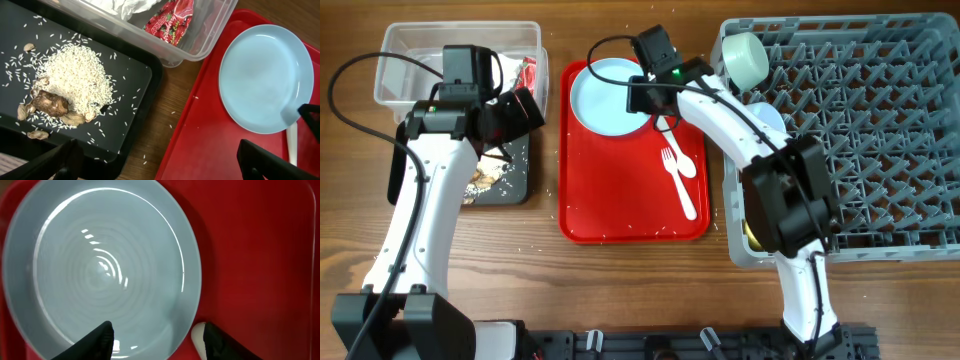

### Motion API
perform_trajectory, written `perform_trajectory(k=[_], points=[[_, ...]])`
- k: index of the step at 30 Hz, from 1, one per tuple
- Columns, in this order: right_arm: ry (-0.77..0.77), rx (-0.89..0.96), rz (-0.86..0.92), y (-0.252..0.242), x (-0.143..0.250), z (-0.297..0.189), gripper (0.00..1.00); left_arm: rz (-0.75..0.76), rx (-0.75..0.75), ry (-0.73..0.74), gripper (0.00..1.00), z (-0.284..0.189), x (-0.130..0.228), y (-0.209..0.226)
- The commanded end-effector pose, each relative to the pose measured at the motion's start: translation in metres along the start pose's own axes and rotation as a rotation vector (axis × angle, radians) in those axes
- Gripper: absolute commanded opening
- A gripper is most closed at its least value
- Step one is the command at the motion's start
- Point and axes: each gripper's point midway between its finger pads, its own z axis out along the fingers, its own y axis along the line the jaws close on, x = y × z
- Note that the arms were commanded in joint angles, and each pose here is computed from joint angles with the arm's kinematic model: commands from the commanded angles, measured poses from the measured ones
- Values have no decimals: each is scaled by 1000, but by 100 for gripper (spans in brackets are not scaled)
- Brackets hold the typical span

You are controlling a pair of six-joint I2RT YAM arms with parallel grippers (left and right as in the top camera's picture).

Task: Sort waste into correct bins and load items into the dishwasher rack
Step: 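Place the light-blue bowl and plate into the dish rack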

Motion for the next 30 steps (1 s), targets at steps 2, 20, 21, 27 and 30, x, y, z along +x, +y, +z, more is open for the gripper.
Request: perform_trajectory(k=[2,20,21,27,30], points=[[48,78,6,-20,20,33,59,-8,4,-11,100,-1,-5,-1],[63,95,-13,-34,15,29,4,-8,4,-11,100,-1,-5,-1],[48,88,-26,-33,8,19,4,-8,4,-11,100,-1,-5,-1],[-174,13,-107,-21,-55,-99,4,-8,4,-11,100,-1,-5,-1],[-336,86,-71,-40,-81,-175,4,-8,4,-11,100,-1,-5,-1]])
